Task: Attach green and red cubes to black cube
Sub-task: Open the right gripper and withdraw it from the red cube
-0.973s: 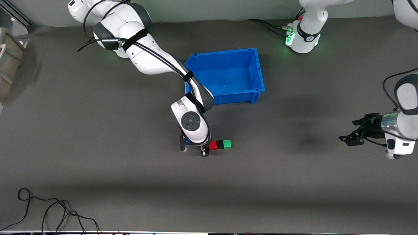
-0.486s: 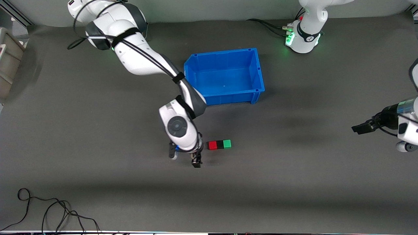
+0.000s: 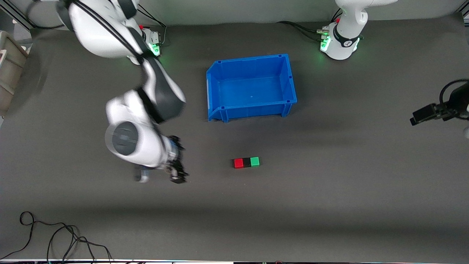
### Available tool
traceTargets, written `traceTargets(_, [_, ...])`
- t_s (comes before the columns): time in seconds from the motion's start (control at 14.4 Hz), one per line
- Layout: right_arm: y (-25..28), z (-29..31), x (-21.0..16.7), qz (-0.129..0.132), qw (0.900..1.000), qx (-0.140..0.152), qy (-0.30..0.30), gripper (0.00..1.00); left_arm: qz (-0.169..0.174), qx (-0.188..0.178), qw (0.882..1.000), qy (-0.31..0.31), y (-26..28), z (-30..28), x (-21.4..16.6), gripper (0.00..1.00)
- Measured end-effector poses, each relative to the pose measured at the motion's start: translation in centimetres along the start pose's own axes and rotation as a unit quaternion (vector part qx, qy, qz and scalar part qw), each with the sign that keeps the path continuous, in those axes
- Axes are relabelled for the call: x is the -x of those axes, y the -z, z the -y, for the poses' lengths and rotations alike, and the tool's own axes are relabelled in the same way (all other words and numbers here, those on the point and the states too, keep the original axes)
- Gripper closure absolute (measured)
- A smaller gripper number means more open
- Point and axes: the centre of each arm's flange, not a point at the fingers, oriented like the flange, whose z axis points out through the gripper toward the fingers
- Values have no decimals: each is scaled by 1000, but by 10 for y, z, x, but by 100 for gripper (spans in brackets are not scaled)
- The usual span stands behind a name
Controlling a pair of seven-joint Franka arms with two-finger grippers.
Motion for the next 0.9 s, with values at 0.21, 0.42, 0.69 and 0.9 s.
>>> traceTargets(0.21, [71,-44,-57,11,996,42,83,4,-9,1,1000,-21,10,-19,7,0])
traceTargets(0.42, [115,-88,-121,34,980,63,183,8,-15,1,999,-39,15,-23,7,0])
traceTargets(0.69, [137,-132,-197,61,942,62,325,9,0,0,997,-72,20,-24,6,0])
traceTargets(0.9, [151,-157,-235,63,910,47,407,10,3,0,996,-86,18,-29,4,0])
